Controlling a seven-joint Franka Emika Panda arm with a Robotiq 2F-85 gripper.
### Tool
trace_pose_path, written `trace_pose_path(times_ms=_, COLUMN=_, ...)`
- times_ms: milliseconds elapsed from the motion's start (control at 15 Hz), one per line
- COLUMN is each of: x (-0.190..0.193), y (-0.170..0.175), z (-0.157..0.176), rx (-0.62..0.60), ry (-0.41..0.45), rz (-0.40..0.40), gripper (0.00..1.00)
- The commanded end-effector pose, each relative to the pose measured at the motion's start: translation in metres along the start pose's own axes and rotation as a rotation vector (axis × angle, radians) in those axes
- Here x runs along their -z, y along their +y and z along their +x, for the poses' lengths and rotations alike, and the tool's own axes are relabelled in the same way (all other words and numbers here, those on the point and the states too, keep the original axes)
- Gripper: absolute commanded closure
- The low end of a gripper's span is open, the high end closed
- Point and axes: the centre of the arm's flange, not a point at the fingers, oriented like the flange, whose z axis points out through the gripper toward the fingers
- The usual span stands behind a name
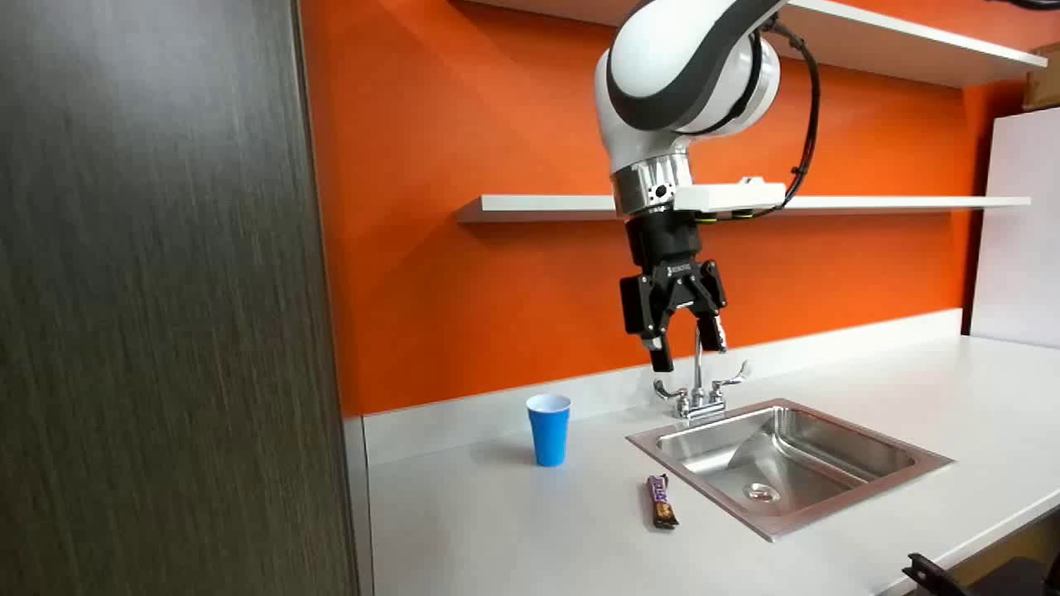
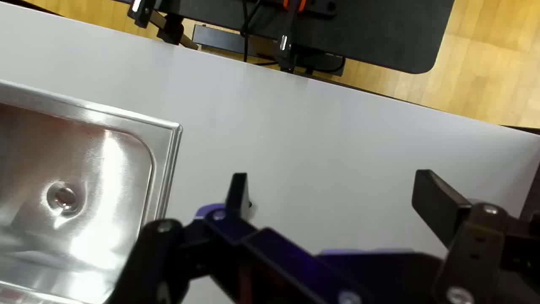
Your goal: Move the candy bar to the bottom shelf
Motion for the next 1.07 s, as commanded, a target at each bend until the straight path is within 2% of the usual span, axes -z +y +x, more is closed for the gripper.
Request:
trace_pose_path(times_ms=0, x=0.0, y=0.0, z=0.0, rx=0.0, ry=0.0, rz=0.0, gripper=0.0)
trace_pose_path(times_ms=133, x=-0.001, y=0.002, z=0.004, rx=-0.013, ry=0.002, rz=0.005, gripper=0.0)
trace_pose_path(times_ms=400, x=-0.013, y=0.015, z=0.037, rx=-0.129, ry=0.033, rz=0.031, gripper=0.0)
trace_pose_path(times_ms=1000, x=-0.09, y=0.045, z=0.113, rx=-0.418, ry=0.048, rz=0.078, gripper=0.0)
